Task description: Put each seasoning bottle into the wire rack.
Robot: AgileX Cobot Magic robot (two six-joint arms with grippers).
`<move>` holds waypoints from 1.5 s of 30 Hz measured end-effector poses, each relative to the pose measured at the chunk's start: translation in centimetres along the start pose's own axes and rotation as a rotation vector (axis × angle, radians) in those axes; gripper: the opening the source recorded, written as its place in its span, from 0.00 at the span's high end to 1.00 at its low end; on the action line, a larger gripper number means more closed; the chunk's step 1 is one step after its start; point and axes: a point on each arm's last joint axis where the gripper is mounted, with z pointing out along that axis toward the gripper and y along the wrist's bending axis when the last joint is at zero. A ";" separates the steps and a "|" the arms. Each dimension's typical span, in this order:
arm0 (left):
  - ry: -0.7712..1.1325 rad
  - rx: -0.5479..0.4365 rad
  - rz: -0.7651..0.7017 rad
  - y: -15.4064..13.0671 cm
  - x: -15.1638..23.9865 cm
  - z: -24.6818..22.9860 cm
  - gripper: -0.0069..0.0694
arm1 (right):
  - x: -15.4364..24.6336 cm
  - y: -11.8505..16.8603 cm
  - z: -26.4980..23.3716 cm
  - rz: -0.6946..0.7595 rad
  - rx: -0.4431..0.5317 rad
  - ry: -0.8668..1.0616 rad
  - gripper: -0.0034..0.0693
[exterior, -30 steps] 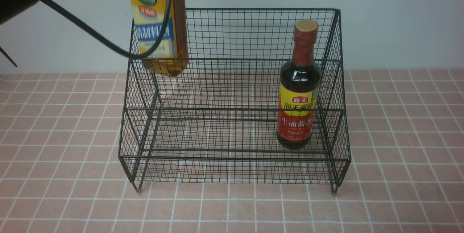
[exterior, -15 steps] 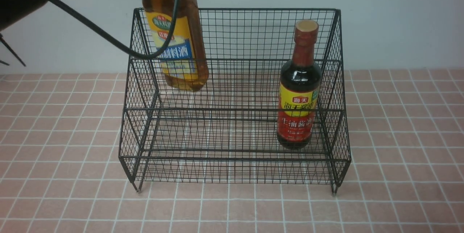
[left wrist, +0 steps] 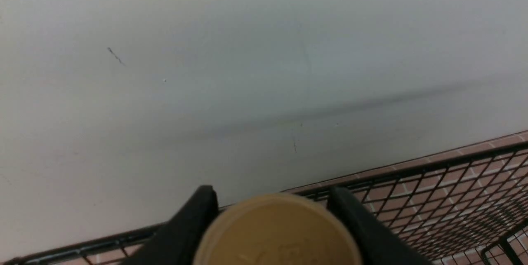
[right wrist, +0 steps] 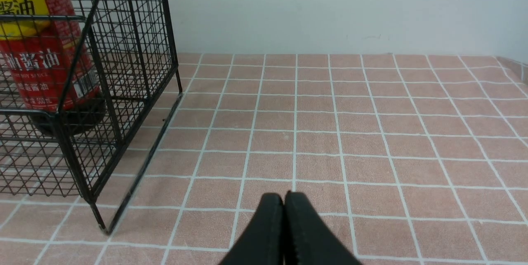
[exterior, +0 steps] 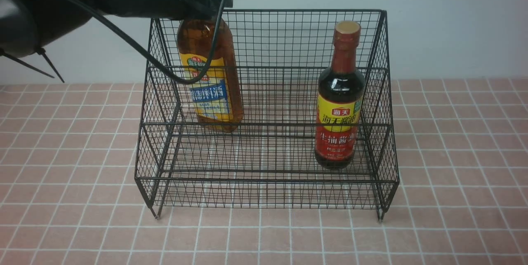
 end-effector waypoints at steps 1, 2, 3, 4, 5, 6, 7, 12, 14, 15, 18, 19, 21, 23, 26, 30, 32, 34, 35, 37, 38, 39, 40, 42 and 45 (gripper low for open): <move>-0.004 0.000 0.000 0.0 0.0 0.0 0.52 | 0.0 0.0 0.0 0.000 0.000 0.000 0.97; -0.007 -0.001 0.000 0.0 -0.1 0.0 0.51 | 0.0 0.0 0.0 0.000 0.000 0.000 0.97; -0.011 -0.001 -0.001 0.0 -0.1 0.0 0.50 | 0.0 0.0 0.0 0.000 0.000 0.000 0.97; -0.019 -0.002 -0.001 0.0 -0.2 0.0 0.49 | 0.0 0.0 0.0 0.000 0.000 0.000 0.97; -0.066 -0.003 -0.007 -0.1 -0.9 -0.4 0.45 | 0.0 0.0 0.0 0.000 0.000 0.000 0.97; -0.100 -0.003 -0.013 -0.1 -1.5 -0.8 0.42 | 0.0 0.0 0.0 0.000 0.000 0.000 0.97; -0.134 -0.004 -0.013 -0.2 -2.1 -1.4 0.38 | 0.0 0.0 0.0 0.000 0.000 0.000 0.97; -0.208 0.002 -0.008 -0.5 -4.0 -4.1 0.34 | 0.0 0.0 0.0 0.000 0.000 0.000 0.97; -0.204 0.009 -0.006 -0.7 -4.5 -5.3 0.37 | 0.0 0.0 0.0 0.000 0.000 0.000 0.97; -0.192 0.015 -0.004 -0.8 -4.6 -5.9 0.41 | 0.0 0.0 0.0 0.000 0.000 0.000 0.97; -0.134 0.025 0.014 -1.1 -4.6 -7.3 0.53 | 0.0 0.0 0.0 0.000 0.000 0.000 0.97; -0.087 0.026 0.036 -1.2 -4.5 -8.3 0.63 | 0.0 0.0 0.0 0.000 0.000 0.000 0.97; -0.037 0.022 0.063 -1.2 -4.3 -9.3 0.78 | 0.0 0.0 0.0 0.000 0.000 0.000 0.97; 0.004 0.015 0.088 -1.2 -4.2 -10.3 0.87 | 0.0 0.0 0.0 0.000 0.000 0.000 0.97; 0.034 0.008 0.104 -1.3 -4.4 -12.5 0.91 | 0.0 0.0 0.0 0.000 0.000 0.000 0.97; 0.017 0.007 0.113 -1.6 -4.9 -16.3 0.92 | 0.0 0.0 0.0 0.000 0.000 0.000 0.97; -0.008 0.008 0.113 -1.8 -4.3 -19.1 0.92 | 0.0 0.0 0.0 0.000 0.000 0.000 0.97; -0.009 0.007 0.111 -1.8 -3.3 -20.3 0.92 | 0.0 0.0 0.0 0.000 0.000 0.000 0.97; -0.032 0.006 0.111 -1.8 -2.2 -21.8 0.92 | 0.0 0.0 0.0 0.000 0.000 0.000 0.97; -0.042 0.006 0.109 -1.7 -1.3 -22.7 0.92 | 0.0 0.0 0.0 0.000 0.000 0.000 0.97; -0.051 0.007 0.107 -1.7 -0.5 -23.3 0.92 | 0.0 0.0 0.0 0.000 0.000 0.000 0.97; -0.054 0.009 0.098 -1.6 1.6 -24.4 0.92 | 0.0 0.0 0.0 0.000 0.000 0.000 0.97; -0.076 0.014 0.095 -1.6 2.7 -25.2 0.92 | 0.0 0.0 0.0 0.000 0.000 0.000 0.97; -0.098 0.016 0.083 -1.5 4.7 -26.7 0.92 | 0.0 0.0 0.0 0.000 0.000 0.000 0.97; -0.120 0.022 0.073 -1.4 7.9 -28.6 0.92 | 0.0 0.0 0.0 0.000 0.000 0.000 0.97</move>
